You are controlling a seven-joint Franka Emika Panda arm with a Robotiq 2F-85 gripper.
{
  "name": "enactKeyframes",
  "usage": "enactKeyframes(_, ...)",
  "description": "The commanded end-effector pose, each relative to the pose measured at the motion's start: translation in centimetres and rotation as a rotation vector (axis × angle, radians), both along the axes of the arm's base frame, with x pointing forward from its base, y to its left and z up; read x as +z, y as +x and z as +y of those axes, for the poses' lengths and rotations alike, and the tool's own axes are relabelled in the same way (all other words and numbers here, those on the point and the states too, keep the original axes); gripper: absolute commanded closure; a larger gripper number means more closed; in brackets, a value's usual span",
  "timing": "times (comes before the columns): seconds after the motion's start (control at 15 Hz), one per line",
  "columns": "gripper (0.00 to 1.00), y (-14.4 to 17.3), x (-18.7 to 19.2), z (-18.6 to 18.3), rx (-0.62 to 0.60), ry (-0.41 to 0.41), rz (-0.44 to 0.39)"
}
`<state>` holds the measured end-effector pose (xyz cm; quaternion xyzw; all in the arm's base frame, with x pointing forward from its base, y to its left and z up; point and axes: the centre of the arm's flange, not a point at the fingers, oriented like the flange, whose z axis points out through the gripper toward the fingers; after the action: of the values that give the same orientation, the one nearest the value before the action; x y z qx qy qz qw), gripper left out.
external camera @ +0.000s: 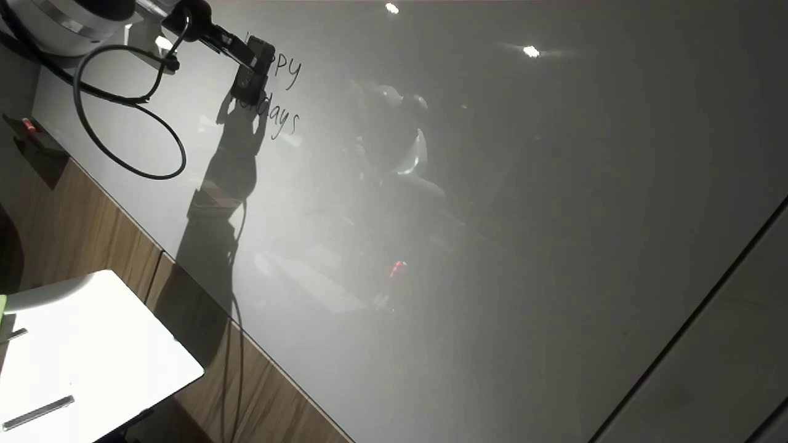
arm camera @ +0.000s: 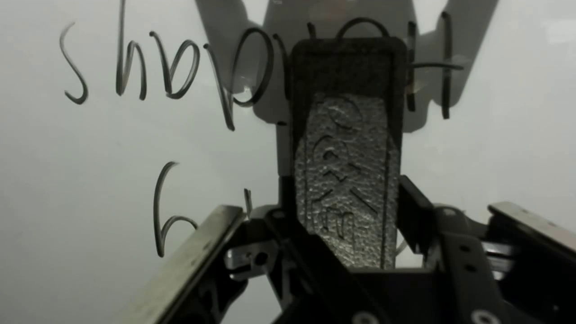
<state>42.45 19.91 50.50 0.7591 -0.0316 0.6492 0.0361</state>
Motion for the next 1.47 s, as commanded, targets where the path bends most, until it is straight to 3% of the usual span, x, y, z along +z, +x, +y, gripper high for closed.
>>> enactKeyframes(0.0, 0.70, -0.7, -1.6, -7.2, -0.056, -0.071, 0.126)
enactKeyframes(0.87, 0.70, 1.7, -0.6, -7.0, -0.087, -0.085, 0.118)
enactKeyframes(1.13, 0.70, 2.6, -1.4, -14.9, -0.205, -0.223, 0.248)
enactKeyframes(1.4, 0.70, 3.5, -1.2, -23.9, -0.298, -0.270, 0.380)
